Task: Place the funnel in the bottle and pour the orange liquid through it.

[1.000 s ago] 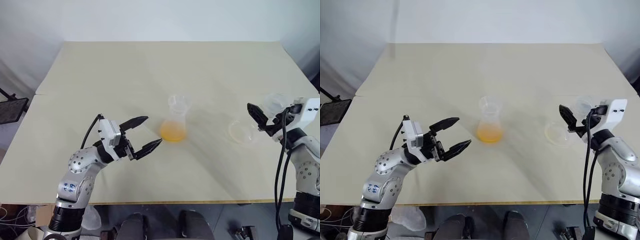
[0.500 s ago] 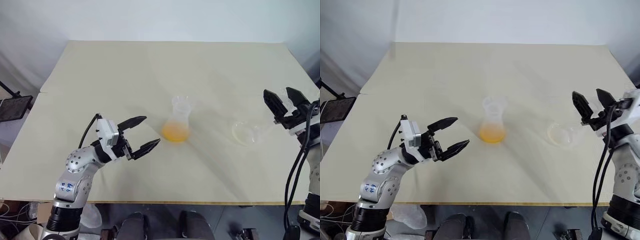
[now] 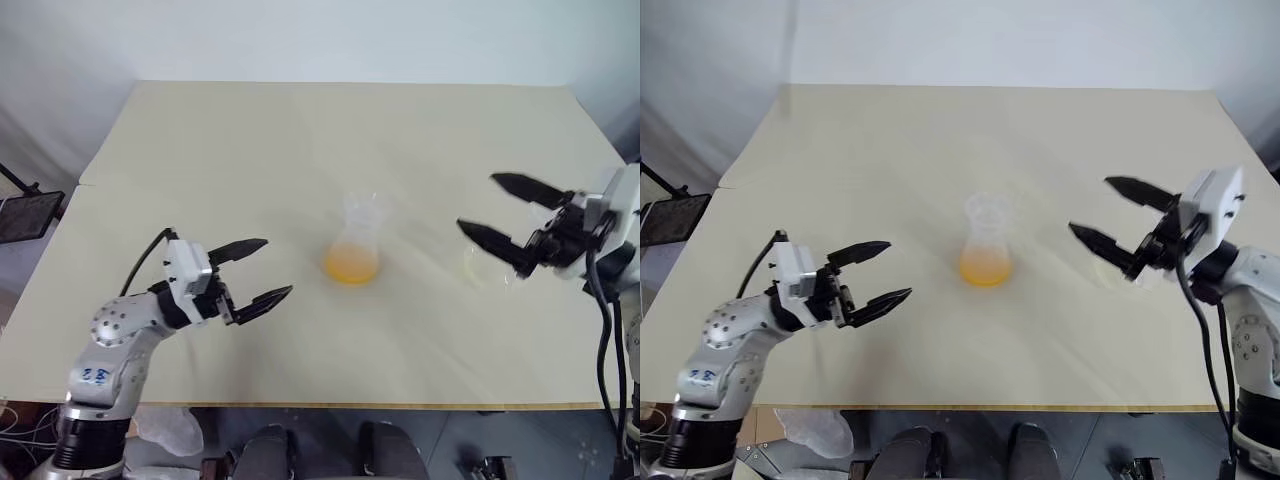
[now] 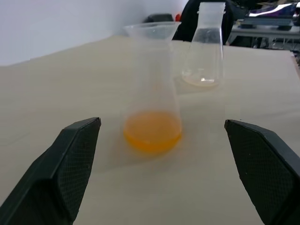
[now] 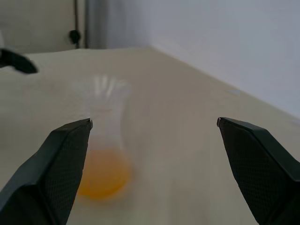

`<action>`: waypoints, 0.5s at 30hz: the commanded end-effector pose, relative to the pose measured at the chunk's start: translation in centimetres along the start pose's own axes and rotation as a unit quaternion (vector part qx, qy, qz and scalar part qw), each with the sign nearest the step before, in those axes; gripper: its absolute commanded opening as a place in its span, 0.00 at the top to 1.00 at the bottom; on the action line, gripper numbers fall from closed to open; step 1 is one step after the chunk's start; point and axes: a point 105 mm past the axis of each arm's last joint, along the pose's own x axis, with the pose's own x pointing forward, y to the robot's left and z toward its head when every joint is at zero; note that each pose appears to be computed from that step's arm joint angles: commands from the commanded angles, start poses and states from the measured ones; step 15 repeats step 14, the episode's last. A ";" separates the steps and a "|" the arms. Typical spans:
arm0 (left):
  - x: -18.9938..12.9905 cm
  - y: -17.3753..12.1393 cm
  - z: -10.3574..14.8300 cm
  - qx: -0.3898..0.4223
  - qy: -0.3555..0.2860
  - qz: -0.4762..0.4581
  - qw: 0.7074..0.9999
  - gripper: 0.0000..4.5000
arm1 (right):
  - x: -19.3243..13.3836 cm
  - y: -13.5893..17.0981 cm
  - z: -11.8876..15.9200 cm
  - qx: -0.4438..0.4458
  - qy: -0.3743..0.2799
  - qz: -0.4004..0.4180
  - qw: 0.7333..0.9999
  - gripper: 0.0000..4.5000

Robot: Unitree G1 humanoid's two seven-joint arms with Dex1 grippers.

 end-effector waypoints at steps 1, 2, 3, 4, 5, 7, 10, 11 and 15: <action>-1.7 0.4 -0.1 0.008 0.015 0.016 1.000 0.00 | -0.7 2.8 0.1 -0.013 -0.003 0.064 0.998 0.01; -2.1 0.4 -0.4 0.011 0.028 0.016 0.999 0.00 | -0.9 3.8 -0.5 -0.011 0.000 0.086 0.996 0.01; -2.4 0.4 -0.5 0.015 0.036 0.019 0.999 0.00 | -1.3 4.9 -1.2 -0.003 0.002 0.111 0.994 0.01; -2.6 0.3 -0.5 0.018 0.041 0.021 0.999 0.00 | -1.6 5.6 -1.6 0.002 0.003 0.127 0.992 0.01; -2.7 0.4 -0.4 0.024 0.044 0.024 0.998 0.00 | -1.9 5.9 -2.3 0.020 0.012 0.135 0.991 0.01; -2.8 0.4 -0.1 0.034 0.050 0.031 0.998 0.00 | -2.6 6.4 -3.7 0.032 0.034 0.158 0.986 0.01; -2.9 -0.1 -0.1 0.042 0.059 0.036 0.997 0.00 | -3.0 6.0 -5.0 0.029 0.049 0.161 0.985 0.01; -3.0 -0.3 -0.1 0.044 0.060 0.036 0.997 0.00 | -3.1 5.8 -5.3 0.030 0.051 0.159 0.986 0.01; -3.5 -0.6 0.0 0.059 0.066 0.050 0.995 0.00 | -3.2 5.1 -5.8 0.027 0.052 0.151 0.987 0.01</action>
